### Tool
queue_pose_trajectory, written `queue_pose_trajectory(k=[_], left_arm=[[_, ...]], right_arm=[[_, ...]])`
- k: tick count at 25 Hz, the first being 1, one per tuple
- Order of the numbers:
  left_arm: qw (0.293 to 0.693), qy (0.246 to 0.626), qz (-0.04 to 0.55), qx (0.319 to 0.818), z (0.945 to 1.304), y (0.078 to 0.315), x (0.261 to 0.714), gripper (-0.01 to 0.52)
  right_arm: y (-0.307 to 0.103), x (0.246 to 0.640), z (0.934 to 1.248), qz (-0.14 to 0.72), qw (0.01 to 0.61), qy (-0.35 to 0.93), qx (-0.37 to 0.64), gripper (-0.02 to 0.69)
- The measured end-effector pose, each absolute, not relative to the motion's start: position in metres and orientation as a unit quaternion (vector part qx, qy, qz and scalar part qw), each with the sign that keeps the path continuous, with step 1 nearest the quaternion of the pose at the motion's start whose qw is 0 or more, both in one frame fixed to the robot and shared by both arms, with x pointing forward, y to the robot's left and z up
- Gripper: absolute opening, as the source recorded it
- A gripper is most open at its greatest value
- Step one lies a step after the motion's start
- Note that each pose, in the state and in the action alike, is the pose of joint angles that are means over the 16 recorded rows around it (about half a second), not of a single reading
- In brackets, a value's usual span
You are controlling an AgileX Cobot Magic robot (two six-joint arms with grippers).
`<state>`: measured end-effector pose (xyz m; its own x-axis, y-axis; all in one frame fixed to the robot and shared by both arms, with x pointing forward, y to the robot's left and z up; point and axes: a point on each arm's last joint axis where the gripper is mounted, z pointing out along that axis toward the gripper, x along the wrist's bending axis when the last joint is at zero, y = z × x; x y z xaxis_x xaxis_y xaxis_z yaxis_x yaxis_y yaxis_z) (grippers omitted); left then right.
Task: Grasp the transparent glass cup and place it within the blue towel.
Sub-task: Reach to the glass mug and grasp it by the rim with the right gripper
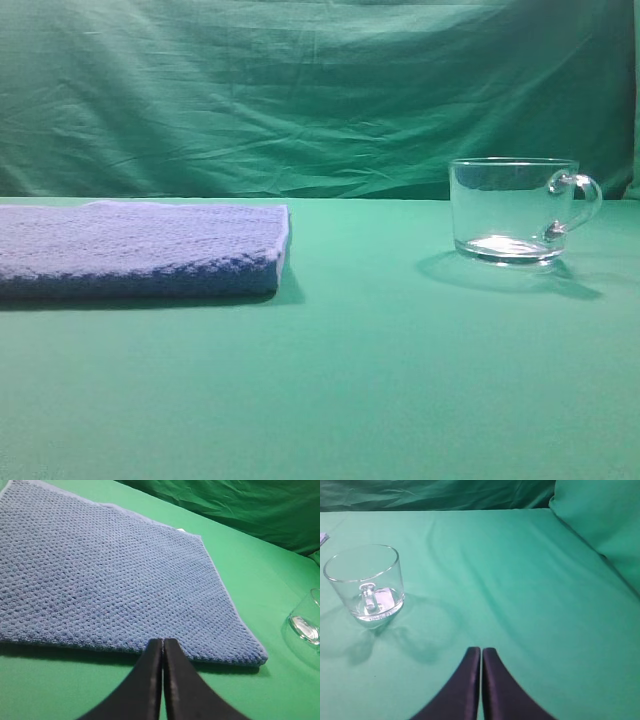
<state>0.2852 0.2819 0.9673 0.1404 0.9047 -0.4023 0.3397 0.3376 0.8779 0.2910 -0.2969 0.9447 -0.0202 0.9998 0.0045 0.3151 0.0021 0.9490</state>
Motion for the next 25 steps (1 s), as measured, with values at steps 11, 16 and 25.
queue_pose_trajectory(k=[11,16,25], left_arm=[[0.552,0.604,0.256,0.515,0.967,0.282,0.285,0.0],[0.552,0.604,0.256,0.515,0.967,0.282,0.285,0.0],[0.552,0.604,0.256,0.515,0.967,0.282,0.285,0.0]], right_arm=[[-0.295,0.293,0.954,0.476,0.408,0.534,0.567,0.0],[-0.293,0.294,0.97,0.521,0.398,0.503,0.563,0.0],[-0.284,0.304,1.03,0.54,0.355,0.531,0.548,0.0]])
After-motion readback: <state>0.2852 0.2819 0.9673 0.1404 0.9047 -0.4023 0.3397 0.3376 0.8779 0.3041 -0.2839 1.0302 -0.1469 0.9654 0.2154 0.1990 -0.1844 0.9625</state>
